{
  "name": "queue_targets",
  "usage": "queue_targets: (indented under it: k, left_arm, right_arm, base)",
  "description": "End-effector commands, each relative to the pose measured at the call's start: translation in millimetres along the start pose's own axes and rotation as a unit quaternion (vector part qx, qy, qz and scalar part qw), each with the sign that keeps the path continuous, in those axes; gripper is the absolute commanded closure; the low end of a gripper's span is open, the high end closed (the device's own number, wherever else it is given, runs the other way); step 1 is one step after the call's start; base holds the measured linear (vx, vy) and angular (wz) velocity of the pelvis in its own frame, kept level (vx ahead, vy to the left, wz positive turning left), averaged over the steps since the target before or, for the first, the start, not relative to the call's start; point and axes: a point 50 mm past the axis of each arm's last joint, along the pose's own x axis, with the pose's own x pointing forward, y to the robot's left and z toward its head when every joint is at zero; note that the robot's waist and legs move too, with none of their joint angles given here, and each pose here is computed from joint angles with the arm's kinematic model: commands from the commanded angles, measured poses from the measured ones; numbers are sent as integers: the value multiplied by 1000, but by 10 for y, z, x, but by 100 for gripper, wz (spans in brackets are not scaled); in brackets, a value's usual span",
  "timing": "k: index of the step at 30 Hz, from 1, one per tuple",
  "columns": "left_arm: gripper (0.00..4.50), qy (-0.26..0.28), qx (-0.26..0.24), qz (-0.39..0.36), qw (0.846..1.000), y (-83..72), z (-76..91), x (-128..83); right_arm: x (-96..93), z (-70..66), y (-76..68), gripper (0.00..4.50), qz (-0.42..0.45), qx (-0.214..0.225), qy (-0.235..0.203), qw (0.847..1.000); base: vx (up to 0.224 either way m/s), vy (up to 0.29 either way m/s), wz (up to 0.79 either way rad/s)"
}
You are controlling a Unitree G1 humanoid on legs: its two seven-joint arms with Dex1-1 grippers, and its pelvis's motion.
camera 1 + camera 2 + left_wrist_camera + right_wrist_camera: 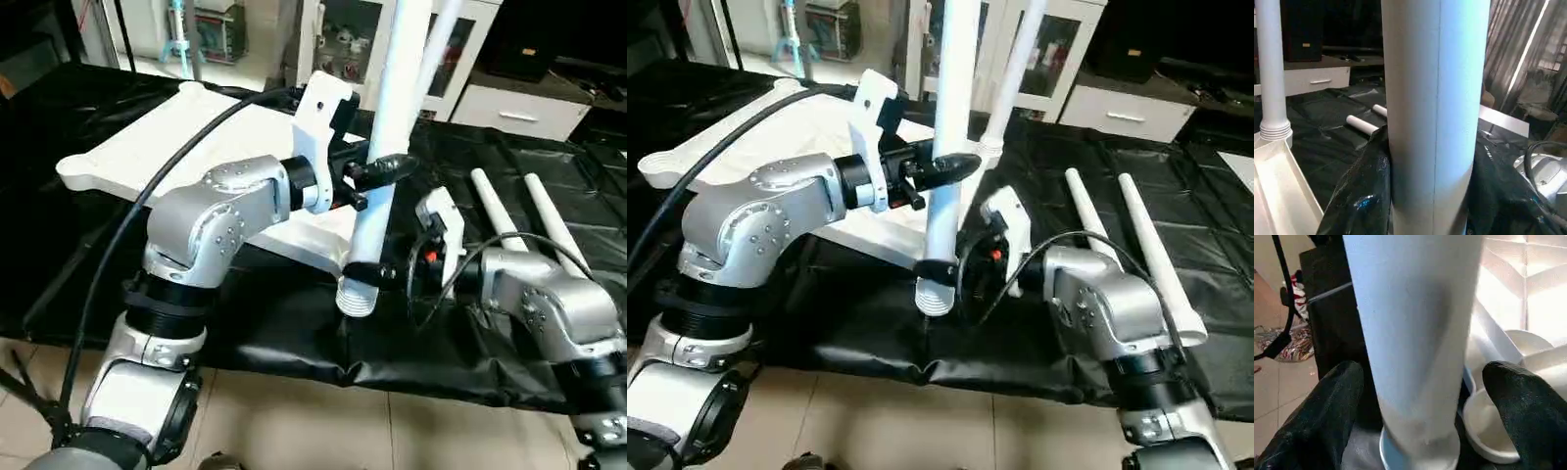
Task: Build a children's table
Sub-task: Pick table leg
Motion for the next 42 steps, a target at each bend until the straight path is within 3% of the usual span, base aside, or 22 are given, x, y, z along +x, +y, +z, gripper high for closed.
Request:
queue_targets:
  k: [1, 6, 7, 10, 27, 34, 35, 40, 42]
  left_arm:
    - [275, -5, 10, -21, 1000, -90, 53, 21]
    - [275, -6, 8, -26, 1000, -90, 59, 16]
    - [275, -7, 6, -27, 1000, -92, 63, 15]
    - [275, -8, 4, -30, 1000, -97, 69, 14]
    - [275, -11, 1, -38, 999, -114, 94, 12]
    - [275, -4, -1, -28, 1000, -84, 93, 21]
    - [219, 4, 7, -18, 1000, -62, 83, 15]
    - [199, 14, 4, -25, 1000, -47, 66, -29]
    - [162, 14, 4, -23, 1000, -33, 70, -35]
  right_arm:
    - [0, 39, -19, 27, -3, -13, -1, 1000]
    - [28, 47, -5, 27, 10, -17, -1, 1000]
    - [28, 42, -5, 54, 11, -18, -1, 1000]
    - [29, 32, -6, 64, 13, -17, 0, 1000]
    - [49, 5, -7, 229, 26, -21, 7, 999]
    - [52, 17, -27, 261, 20, -26, 7, 999]
    - [50, 26, -31, 262, 18, -27, 4, 999]
    - [4, 81, -47, 262, 10, -30, -8, 999]
    - [-9, 90, -54, 263, 6, -30, -13, 999]
  base:
    - [0, 0, 0]
    - [0, 0, 0]
    - [0, 0, 0]
    - [0, 0, 0]
    - [0, 0, 0]
    - [0, 0, 0]
    - [0, 0, 0]
    - [0, 0, 0]
    - [0, 0, 0]
